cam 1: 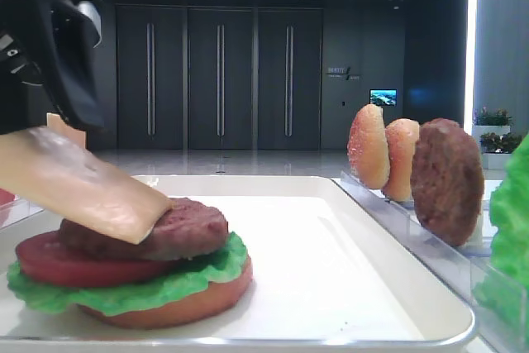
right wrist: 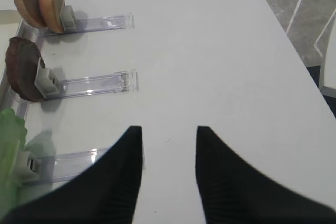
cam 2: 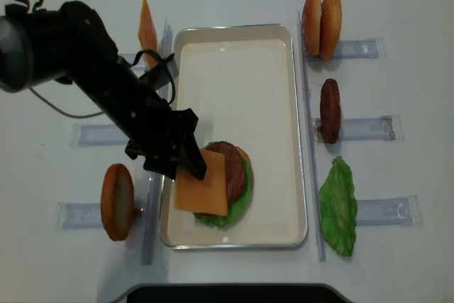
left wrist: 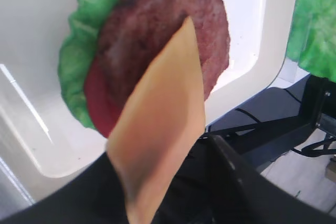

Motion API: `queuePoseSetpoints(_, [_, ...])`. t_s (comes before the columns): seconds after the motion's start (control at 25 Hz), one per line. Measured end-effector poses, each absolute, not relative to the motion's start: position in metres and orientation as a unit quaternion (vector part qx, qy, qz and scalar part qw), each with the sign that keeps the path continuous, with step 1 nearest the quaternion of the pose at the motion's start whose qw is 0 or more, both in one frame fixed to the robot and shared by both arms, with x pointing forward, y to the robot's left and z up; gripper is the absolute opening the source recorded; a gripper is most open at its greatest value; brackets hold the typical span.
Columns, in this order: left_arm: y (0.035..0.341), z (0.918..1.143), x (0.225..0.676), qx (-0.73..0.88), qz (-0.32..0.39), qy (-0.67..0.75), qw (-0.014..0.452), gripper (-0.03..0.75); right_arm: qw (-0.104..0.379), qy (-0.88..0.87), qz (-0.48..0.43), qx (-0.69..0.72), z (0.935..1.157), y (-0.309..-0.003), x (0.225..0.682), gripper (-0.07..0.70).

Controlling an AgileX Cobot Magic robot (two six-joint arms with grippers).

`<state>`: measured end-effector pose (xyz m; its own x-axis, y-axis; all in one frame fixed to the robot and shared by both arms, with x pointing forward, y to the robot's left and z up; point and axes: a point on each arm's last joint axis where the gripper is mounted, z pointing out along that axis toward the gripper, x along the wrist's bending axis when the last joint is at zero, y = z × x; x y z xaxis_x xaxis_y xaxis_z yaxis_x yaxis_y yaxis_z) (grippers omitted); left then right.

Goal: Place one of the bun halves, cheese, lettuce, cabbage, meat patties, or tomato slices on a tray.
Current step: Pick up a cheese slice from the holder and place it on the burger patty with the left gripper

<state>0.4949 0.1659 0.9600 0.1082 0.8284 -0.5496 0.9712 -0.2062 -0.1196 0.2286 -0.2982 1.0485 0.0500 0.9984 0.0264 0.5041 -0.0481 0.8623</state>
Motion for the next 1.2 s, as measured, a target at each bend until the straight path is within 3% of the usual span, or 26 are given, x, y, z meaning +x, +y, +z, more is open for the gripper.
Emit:
queuePoseSetpoints(0.24, [0.167, 0.973, 0.509, 0.741, -0.224, 0.618, 0.135, 0.347, 0.352, 0.593, 0.351, 0.633, 1.049, -0.298, 0.229, 0.244])
queuePoseSetpoints(0.6, [0.167, 0.974, 0.513, 0.738, -0.208, 0.625, 0.146, 0.345, 0.352, 0.593, 0.351, 0.633, 1.049, -0.298, 0.229, 0.244])
queuePoseSetpoints(0.88, [0.160, 0.953, 0.521, 0.721, -0.239, 0.633, 0.148, 0.345, 0.352, 0.593, 0.351, 0.633, 1.049, -0.298, 0.229, 0.244])
queuePoseSetpoints(1.2, [0.159, 0.951, 0.520, 0.726, -0.249, 0.624, 0.142, 0.339, 0.352, 0.593, 0.351, 0.633, 1.049, -0.298, 0.229, 0.244])
